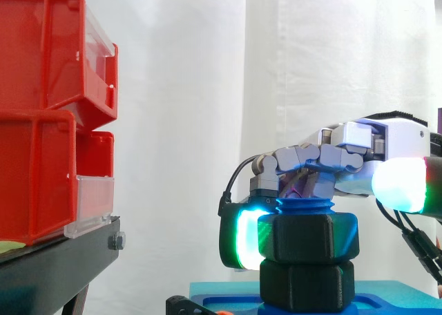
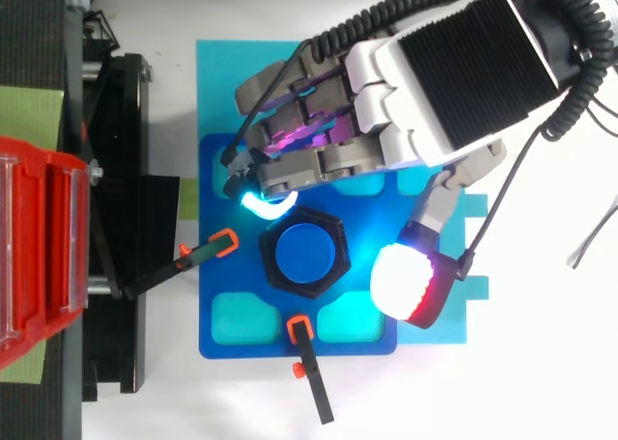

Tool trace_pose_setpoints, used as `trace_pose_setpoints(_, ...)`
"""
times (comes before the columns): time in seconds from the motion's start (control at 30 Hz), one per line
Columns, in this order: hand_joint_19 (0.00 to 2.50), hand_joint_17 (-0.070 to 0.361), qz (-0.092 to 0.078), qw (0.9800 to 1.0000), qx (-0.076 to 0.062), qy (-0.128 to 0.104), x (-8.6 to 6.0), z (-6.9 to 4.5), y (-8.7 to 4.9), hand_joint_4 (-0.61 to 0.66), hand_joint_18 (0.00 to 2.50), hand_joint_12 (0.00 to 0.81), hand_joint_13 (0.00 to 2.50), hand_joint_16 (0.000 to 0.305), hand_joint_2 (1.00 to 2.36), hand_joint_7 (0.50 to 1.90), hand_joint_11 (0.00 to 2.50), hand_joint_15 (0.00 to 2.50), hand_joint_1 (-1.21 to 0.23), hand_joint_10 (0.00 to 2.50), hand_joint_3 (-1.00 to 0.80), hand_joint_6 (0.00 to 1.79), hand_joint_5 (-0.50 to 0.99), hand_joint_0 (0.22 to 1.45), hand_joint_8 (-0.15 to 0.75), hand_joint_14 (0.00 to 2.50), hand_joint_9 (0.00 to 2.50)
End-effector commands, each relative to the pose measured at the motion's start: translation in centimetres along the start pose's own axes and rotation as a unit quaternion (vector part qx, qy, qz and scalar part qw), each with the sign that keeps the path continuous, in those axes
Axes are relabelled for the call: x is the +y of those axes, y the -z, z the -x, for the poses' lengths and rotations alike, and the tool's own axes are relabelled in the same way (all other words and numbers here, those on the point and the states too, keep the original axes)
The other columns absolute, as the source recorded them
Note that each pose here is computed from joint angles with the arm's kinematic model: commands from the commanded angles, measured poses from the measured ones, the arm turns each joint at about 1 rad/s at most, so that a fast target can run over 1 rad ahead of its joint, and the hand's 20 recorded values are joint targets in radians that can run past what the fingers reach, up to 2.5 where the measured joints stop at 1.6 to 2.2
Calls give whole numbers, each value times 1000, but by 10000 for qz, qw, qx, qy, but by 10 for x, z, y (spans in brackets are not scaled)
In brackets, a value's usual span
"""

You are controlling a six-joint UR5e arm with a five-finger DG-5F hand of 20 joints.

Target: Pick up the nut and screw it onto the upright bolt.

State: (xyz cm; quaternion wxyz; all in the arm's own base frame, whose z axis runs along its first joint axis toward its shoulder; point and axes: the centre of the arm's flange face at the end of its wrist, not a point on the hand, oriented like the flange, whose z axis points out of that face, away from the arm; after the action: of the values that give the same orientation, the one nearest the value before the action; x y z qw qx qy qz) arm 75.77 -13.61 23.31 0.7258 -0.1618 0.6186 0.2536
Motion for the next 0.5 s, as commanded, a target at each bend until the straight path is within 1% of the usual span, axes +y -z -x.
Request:
trace_pose_setpoints(0.0,0,50,-2,10000,2,3,-2,0,2,146,754,189,950,22,1000,1255,0,0,-80,1,-500,578,83,426,269,0,1407)
trace_pose_setpoints(0.1,14,47,13,10000,7,4,-2,1,3,145,803,176,979,21,1000,1249,32,0,-85,0,-500,581,86,427,253,0,1469)
trace_pose_setpoints(0.37,54,40,-24,10000,5,13,-7,2,7,130,875,149,1046,18,1000,1243,80,0,-99,4,-500,586,89,435,220,0,1573)
trace_pose_setpoints(0.47,63,40,-24,10000,6,14,-7,2,8,112,878,149,1056,18,1000,1259,95,0,-97,4,-500,586,88,436,230,0,1580)
